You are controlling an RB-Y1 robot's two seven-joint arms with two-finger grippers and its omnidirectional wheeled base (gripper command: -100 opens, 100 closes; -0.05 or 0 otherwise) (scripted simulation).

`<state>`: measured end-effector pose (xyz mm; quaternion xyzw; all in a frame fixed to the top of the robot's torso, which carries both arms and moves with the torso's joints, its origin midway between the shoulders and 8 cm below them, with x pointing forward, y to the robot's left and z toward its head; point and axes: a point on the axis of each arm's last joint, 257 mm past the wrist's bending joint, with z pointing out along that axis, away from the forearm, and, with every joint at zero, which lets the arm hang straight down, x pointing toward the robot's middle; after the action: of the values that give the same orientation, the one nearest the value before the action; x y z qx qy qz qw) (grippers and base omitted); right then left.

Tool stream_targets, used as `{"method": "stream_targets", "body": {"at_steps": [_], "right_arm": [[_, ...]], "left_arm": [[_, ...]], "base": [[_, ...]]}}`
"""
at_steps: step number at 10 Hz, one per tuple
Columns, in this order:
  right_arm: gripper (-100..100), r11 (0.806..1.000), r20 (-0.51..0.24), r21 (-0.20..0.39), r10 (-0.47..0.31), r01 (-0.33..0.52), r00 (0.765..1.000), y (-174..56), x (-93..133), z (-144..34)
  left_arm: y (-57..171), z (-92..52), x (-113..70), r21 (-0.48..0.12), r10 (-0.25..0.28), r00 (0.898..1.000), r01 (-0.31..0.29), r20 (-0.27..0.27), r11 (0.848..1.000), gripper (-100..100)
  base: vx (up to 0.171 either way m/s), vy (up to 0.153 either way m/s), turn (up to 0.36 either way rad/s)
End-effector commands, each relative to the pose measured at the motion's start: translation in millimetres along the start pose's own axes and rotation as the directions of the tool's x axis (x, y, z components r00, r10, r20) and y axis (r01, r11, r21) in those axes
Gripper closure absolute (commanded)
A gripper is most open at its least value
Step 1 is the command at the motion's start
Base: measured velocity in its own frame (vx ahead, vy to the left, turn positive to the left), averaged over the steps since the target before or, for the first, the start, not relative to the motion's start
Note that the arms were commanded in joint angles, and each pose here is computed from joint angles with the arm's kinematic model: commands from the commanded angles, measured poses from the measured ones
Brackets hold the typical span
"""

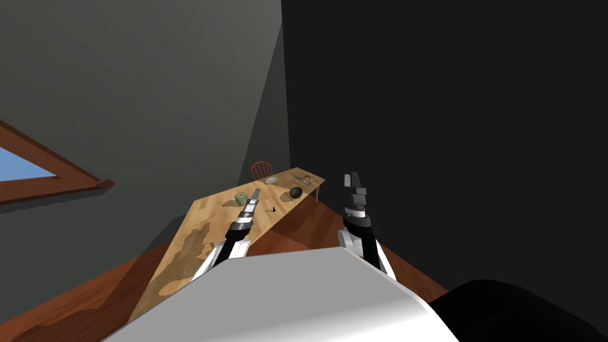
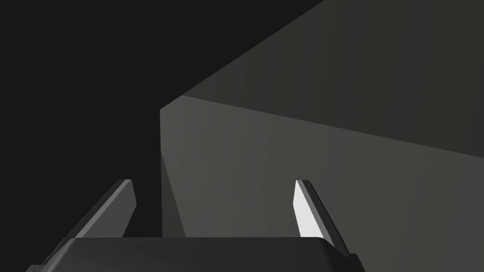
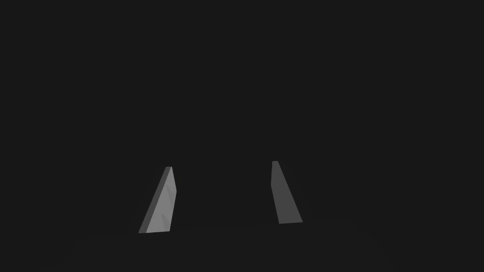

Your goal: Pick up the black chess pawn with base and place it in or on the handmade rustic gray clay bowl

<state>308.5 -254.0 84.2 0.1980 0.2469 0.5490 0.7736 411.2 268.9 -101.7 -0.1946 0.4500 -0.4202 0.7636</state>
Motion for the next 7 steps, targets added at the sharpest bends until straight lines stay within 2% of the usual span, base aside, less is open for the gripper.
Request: {"method": "stream_targets", "body": {"at_steps": [1, 2, 3, 4, 5, 6, 7], "right_arm": [[0, 1.000, 0.000, 0.000, 0.000, 0.000, 1.000, 0.0, 0.0, 0.0], [0, 1.000, 0.000, 0.000, 0.000, 0.000, 1.000, 0.0, 0.0, 0.0], [0, 1.000, 0.000, 0.000, 0.000, 0.000, 1.000, 0.0, 0.0, 0.0], [0, 1.000, 0.000, 0.000, 0.000, 0.000, 1.000, 0.0, 0.0, 0.0], [0, 1.000, 0.000, 0.000, 0.000, 0.000, 1.000, 0.0, 0.0, 0.0], [0, 1.000, 0.000, 0.000, 0.000, 0.000, 1.000, 0.0, 0.0, 0.0], [0, 1.000, 0.000, 0.000, 0.000, 0.000, 1.000, 0.0, 0.0, 0.0]], "left_arm": [[12.7, -3.5, 6.9, -0.025, 0.019, 1.000, -0.020, -0.017, 1.000, -100], [23.0, -4.0, 12.4, -0.037, 0.058, 0.998, -0.059, -0.035, 0.998, -100], [30.3, -7.7, 16.0, -0.053, 0.056, 0.998, -0.058, -0.043, 0.997, -100], [39.5, -7.7, 20.9, -0.062, 0.094, 0.994, -0.098, -0.061, 0.993, -100], [48.0, -12.6, 25.0, -0.081, 0.091, 0.993, -0.097, -0.071, 0.992, -100], [56.4, -12.3, 29.3, -0.086, 0.130, 0.987, -0.138, -0.089, 0.987, -100], [64.5, -17.3, 33.2, -0.104, 0.127, 0.987, -0.137, -0.100, 0.985, -100]], "base": [[0.033, -0.030, 0.010], [0.041, -0.024, 0.017], [0.033, -0.026, 0.010], [0.034, -0.039, 0.016], [0.032, -0.029, 0.012], [0.040, -0.031, 0.018], [0.035, -0.023, 0.010]]}}
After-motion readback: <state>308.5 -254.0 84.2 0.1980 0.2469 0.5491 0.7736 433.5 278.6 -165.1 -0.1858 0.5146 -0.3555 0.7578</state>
